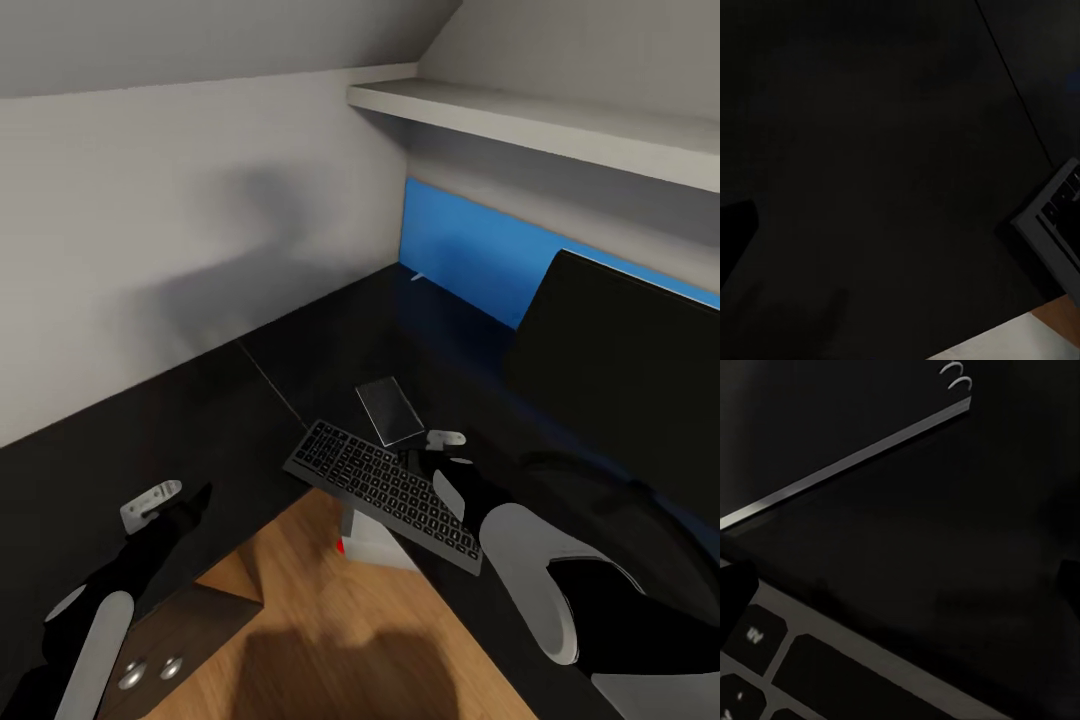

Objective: In the bedroom, organize the workspace by keeping the computer under the desk, ensuring the monitor is on the desk, placing the keyboard on the desk next to the monitor, placing the mouse on the desk next to the keyboard, moving the folder from the swivel chair onto the desk next to the mouse, stacking the notebook on top of the folder with the pen on top of the notebook, and positioning the swivel chair next to the desk.

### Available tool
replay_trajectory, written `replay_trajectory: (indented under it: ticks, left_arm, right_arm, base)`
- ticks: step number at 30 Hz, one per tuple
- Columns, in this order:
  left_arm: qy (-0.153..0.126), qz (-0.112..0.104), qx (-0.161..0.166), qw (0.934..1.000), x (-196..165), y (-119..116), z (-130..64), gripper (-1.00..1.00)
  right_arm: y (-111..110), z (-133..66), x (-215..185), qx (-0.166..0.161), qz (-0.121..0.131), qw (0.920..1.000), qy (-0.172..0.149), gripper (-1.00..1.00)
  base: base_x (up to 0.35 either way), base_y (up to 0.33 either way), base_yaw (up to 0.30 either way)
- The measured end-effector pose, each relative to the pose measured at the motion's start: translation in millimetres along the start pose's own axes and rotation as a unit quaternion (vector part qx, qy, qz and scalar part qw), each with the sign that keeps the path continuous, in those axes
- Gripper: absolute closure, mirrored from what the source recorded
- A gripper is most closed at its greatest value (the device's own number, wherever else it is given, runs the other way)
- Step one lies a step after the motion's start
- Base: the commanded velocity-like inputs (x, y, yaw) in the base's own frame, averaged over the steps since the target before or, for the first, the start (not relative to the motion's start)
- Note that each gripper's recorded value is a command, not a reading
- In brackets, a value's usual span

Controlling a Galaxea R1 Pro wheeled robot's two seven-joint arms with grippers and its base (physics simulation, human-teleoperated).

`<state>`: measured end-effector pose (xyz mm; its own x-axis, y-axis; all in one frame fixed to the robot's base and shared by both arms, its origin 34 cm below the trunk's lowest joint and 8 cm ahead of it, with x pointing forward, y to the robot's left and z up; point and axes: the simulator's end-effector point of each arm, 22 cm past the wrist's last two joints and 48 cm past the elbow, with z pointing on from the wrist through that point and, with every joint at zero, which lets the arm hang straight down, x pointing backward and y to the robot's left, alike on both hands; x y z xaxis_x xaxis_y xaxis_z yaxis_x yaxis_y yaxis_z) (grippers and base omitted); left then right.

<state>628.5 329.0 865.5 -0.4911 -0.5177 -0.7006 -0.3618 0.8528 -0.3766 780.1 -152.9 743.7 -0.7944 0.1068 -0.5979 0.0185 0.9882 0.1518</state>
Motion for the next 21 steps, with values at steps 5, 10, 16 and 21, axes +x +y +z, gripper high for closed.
replay_trajectory:
  ticks: [5, 10, 16, 21]
  left_arm:
    - [0.0, 0.0, 0.0, 1.0, 0.2, -0.1, 0.0, -1.0]
    - [0.0, 0.0, 0.0, 1.0, 0.4, 0.1, -0.1, -1.0]
    - [0.0, -0.001, 0.0, 1.0, 0.4, -0.1, 0.0, -1.0]
    - [0.001, -0.001, 0.0, 1.0, 0.7, 0.0, 0.1, -1.0]
  right_arm:
    - [-0.1, 0.0, -0.4, 0.0, 0.0, 1.0, -0.001, -1.0]
    - [-6.4, -0.3, -3.8, 0.014, 0.001, 0.9999, -0.009, -1.0]
    - [-14.6, -1.0, -14.7, 0.033, 0.004, 0.9989, -0.034, -1.0]
    - [-15.3, -1.0, -15.5, 0.034, 0.005, 0.9987, -0.036, -1.0]
  base:
    - [0.001, 0.0, 0.0]
    - [0.055, 0.0, 0.0]
    - [0.042, 0.0, 0.0]
    - [0.008, 0.0, 0.0]
